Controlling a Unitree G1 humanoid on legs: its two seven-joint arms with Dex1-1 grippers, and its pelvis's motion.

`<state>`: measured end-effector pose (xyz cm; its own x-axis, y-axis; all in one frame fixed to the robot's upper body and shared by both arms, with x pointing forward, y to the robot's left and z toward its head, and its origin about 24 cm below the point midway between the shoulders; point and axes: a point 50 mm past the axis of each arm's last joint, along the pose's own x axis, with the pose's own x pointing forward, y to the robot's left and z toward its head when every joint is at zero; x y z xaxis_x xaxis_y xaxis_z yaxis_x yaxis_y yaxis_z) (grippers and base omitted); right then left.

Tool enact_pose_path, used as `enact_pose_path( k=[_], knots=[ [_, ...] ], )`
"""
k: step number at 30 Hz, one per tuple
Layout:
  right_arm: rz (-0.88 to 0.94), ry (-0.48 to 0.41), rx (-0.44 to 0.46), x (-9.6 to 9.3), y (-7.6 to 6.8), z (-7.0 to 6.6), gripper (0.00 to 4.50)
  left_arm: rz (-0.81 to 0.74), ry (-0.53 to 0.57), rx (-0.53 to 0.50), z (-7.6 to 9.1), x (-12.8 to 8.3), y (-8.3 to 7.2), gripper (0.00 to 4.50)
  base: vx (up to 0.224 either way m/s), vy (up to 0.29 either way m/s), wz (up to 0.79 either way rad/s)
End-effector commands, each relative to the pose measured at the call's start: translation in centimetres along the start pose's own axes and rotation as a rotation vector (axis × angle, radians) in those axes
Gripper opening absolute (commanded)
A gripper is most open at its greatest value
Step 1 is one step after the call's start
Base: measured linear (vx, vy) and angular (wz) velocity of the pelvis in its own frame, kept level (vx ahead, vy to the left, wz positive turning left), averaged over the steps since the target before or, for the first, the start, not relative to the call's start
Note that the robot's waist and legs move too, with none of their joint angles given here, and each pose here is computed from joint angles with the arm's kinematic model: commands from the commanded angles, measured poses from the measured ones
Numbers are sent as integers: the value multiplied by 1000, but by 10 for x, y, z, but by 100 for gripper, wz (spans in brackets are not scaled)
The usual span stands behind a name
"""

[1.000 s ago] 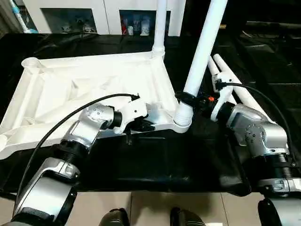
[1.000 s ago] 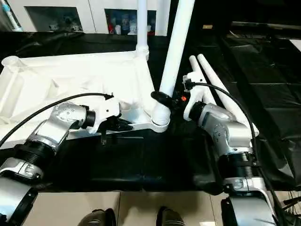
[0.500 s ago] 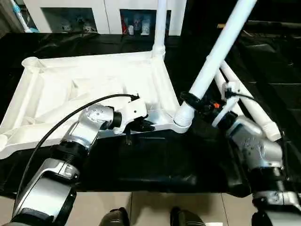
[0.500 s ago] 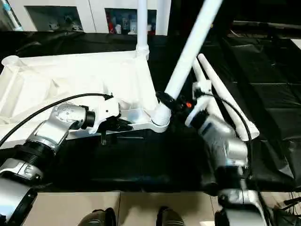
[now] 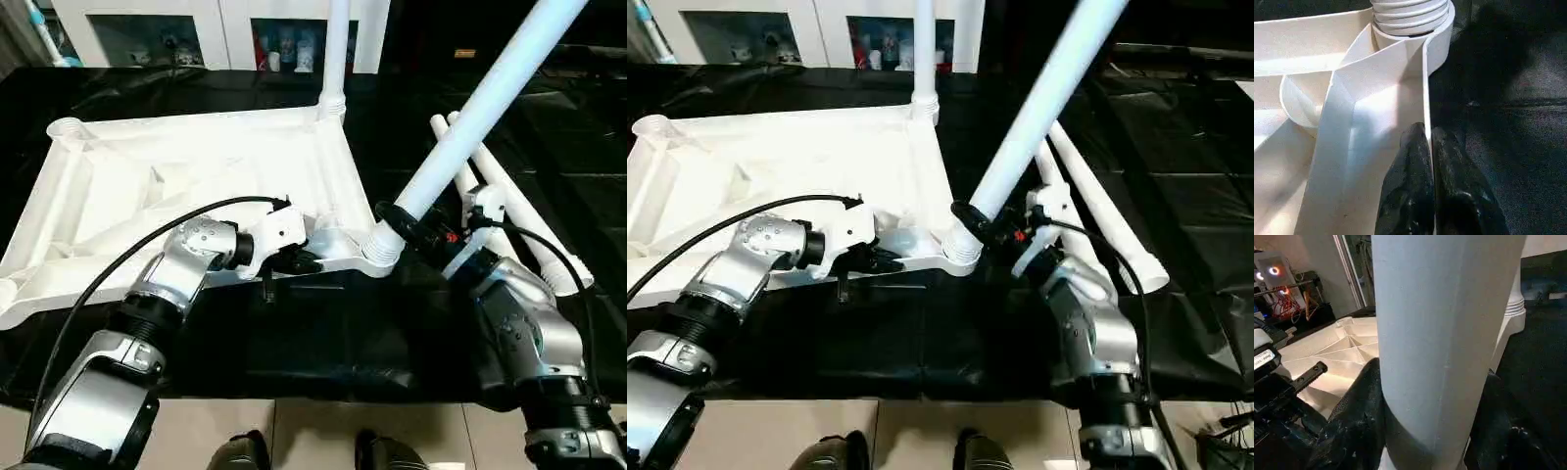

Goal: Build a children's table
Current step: Insert table leg to table base

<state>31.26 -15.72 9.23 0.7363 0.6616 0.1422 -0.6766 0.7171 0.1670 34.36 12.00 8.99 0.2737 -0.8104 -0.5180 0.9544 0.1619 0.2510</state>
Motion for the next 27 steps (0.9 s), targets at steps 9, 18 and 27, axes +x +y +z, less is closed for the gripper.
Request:
enact_pose_path(
  k=[9, 18, 27],
  knots=[
    [75, 329, -52, -6, 12, -45, 184, 47, -11, -6, -5, -2, -1, 0, 0, 0, 0],
    [146, 396, -96, 2, 11, -39, 184, 35, 3, 13, -6, -2, -3, 0, 0, 0, 0],
    [134, 483, -72, -7, 4, -50, 183, 46, 7, 16, -8, -4, -2, 0, 0, 0, 0]
  ],
)
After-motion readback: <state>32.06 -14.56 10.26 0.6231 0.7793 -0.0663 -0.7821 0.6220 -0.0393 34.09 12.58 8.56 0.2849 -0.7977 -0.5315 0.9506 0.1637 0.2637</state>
